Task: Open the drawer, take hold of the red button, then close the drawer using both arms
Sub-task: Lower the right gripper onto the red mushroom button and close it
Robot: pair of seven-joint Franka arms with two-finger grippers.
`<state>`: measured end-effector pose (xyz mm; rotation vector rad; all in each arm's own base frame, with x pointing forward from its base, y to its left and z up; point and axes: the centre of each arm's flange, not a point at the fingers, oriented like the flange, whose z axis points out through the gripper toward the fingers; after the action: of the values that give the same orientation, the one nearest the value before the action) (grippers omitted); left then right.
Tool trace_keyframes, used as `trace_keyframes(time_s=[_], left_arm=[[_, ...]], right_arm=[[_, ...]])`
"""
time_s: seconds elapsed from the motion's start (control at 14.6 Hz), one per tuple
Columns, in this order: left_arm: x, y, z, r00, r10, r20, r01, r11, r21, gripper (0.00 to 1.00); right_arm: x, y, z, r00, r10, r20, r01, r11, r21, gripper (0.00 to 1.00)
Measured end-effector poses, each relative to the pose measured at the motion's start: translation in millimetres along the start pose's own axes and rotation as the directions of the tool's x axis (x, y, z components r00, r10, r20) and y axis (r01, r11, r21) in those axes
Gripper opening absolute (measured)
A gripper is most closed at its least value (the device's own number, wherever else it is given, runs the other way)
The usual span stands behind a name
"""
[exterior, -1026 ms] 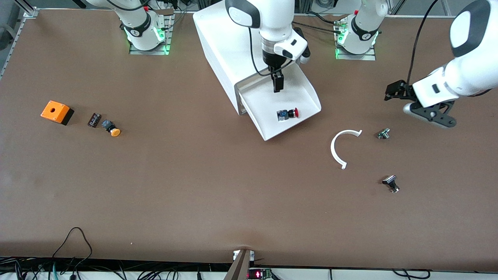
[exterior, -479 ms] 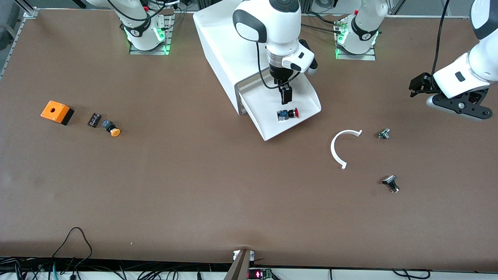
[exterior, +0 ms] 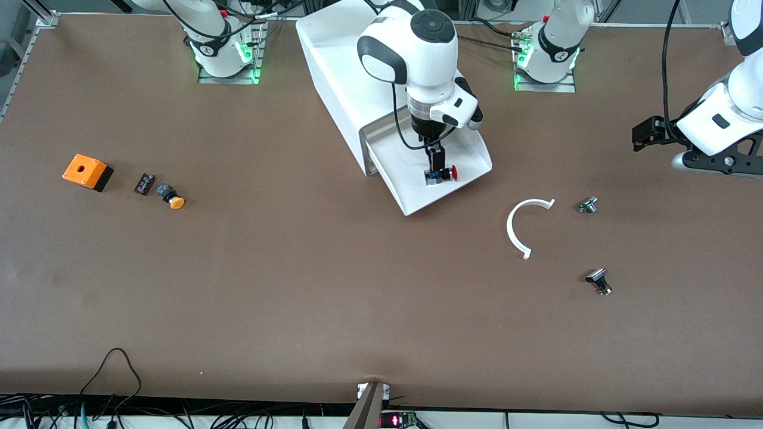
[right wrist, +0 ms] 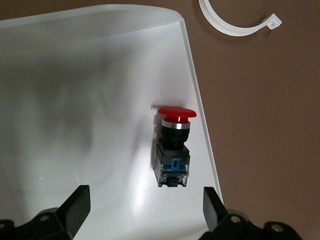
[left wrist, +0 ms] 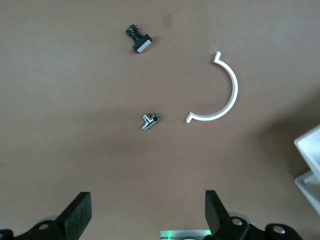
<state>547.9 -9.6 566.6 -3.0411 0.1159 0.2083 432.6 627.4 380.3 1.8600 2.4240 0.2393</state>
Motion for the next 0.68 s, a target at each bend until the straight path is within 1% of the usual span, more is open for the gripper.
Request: trace_keyframes(time_s=[0.14, 0.27, 0.48, 0.68], left_arm=[[1.2, -0.1, -1.6, 0.999, -0.039, -0.012, 0.038, 0.999, -0.003, 1.00], [1.5, -0.1, -2.9, 0.997, -0.075, -0.016, 0.075, 0.997, -0.024, 1.00], [1.7, -3.6, -4.8, 0.994, -0.104, -0.021, 0.103, 0.994, -0.047, 1.00], [1.6, -11.8, -3.9, 0.992, -0.121, -0.022, 0.120, 0.991, -0.052, 1.00]], right_arm=[[1.4, 0.3, 10.1, 1.000, -0.001, -0.005, 0.001, 1.000, -0.003, 1.00], [2.7, 0.4, 20.6, 1.000, -0.002, -0.003, 0.002, 1.000, 0.001, 1.00], [2.9, 1.7, 38.3, 1.000, -0.006, 0.002, 0.006, 1.000, 0.009, 1.00], [-7.8, 12.3, 45.7, 1.000, 0.015, -0.005, -0.015, 1.000, 0.009, 1.00]])
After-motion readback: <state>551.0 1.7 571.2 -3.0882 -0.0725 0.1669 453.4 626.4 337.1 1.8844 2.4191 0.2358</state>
